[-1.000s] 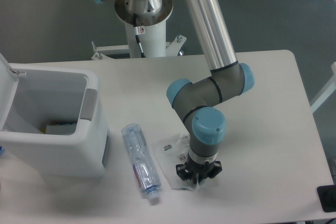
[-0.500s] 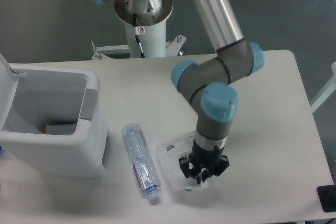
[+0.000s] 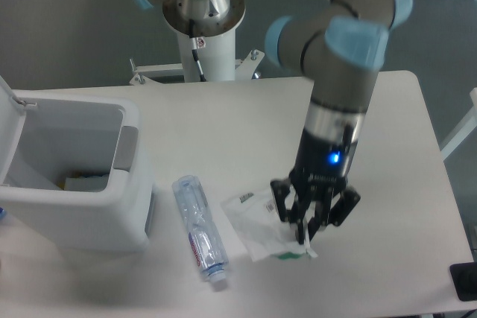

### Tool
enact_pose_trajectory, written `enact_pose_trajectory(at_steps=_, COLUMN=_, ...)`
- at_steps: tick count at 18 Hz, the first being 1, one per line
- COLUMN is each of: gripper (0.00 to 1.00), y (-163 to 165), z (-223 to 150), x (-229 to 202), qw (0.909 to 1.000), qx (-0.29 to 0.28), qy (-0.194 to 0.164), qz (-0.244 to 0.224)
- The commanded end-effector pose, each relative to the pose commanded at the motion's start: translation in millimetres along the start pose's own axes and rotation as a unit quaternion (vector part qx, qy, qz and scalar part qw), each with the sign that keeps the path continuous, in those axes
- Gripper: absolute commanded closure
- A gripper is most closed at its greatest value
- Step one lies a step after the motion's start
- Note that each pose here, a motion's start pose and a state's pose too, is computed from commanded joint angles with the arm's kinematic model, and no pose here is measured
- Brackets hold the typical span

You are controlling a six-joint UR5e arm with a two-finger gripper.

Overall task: Place the trash in the trash can
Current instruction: 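Lift the plastic bag and carry it over the white bin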

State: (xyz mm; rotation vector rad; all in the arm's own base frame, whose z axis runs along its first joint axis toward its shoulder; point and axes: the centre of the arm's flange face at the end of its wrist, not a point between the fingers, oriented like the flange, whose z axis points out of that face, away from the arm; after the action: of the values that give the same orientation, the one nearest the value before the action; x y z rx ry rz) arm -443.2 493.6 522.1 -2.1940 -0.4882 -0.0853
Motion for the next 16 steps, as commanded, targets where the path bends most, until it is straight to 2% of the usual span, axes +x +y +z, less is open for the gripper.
enact_pose_trajectory(at_steps=3, gripper=1.0, y=-19.6, z=-34.2, x=46.7, qw=0.9985, qx=0.031, qy=0.018, qz=0.042)
enact_pose_trajectory(at_steps=7, gripper=1.0, y=-28.3, z=-39.7, x=130.0, qw=0.9889, qx=0.051, qy=0.063, qz=0.124)
enact_pose_trajectory(at_steps=9, gripper=1.0, y=-30.9, z=-54.4, x=172.5, qw=0.9842, qx=0.061, qy=0.079, qz=0.146)
enact_pose_trajectory(at_steps=12, gripper=1.0, y=-28.3, z=-67.3, x=213.1, qw=0.9792, qx=0.068, qy=0.097, qz=0.165)
enact_pose_trajectory(at_steps=16, gripper=1.0, y=-7.4, z=-53.5, x=245.2, qw=0.9743, qx=0.058, qy=0.121, qz=0.181)
